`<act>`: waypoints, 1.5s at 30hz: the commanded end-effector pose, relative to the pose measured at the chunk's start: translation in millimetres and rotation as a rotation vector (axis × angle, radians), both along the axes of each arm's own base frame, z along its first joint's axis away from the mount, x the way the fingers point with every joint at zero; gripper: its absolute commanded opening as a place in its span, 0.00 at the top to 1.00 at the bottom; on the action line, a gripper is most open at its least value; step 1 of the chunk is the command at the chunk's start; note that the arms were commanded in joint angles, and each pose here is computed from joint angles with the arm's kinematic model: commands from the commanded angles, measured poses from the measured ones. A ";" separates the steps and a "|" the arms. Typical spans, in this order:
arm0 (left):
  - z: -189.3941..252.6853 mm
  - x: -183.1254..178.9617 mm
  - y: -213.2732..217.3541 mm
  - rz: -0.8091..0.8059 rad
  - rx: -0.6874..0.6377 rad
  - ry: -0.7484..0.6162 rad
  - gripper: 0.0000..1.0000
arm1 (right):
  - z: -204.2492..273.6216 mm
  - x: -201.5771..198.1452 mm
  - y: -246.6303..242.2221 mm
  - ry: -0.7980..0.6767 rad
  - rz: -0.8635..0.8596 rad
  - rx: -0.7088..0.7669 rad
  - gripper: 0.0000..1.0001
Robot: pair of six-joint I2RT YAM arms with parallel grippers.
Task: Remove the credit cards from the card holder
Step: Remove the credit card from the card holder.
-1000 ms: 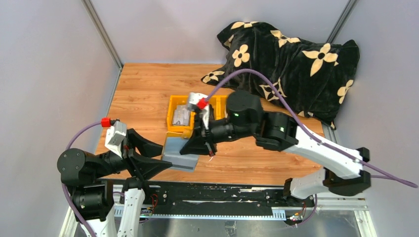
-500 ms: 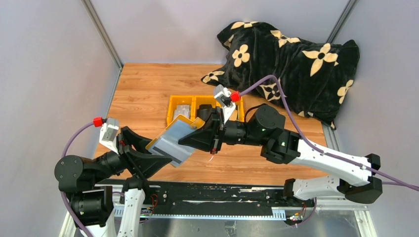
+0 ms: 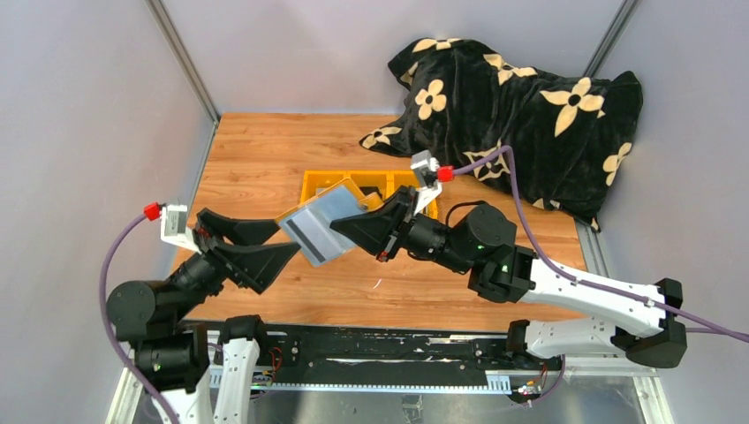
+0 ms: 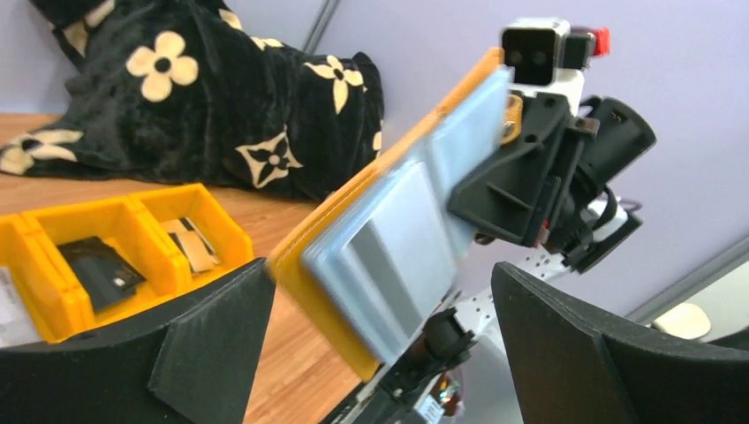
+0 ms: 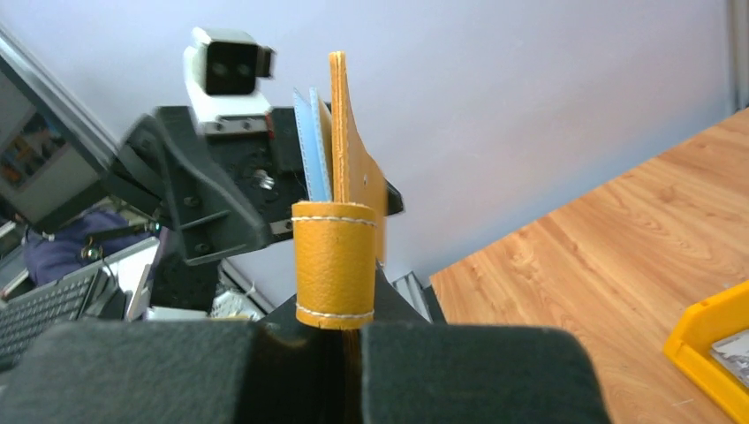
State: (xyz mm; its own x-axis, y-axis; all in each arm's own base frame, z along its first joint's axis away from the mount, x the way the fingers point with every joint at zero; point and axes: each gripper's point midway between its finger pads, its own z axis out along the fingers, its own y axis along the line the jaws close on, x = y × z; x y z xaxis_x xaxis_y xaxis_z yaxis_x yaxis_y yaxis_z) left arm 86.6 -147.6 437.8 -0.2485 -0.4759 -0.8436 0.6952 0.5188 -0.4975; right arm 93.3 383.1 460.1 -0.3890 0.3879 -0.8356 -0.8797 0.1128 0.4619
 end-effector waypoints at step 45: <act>-13.2 49.2 -41.3 -0.381 -0.010 0.020 0.21 | 10.4 73.3 -19.1 0.186 -0.177 0.273 1.00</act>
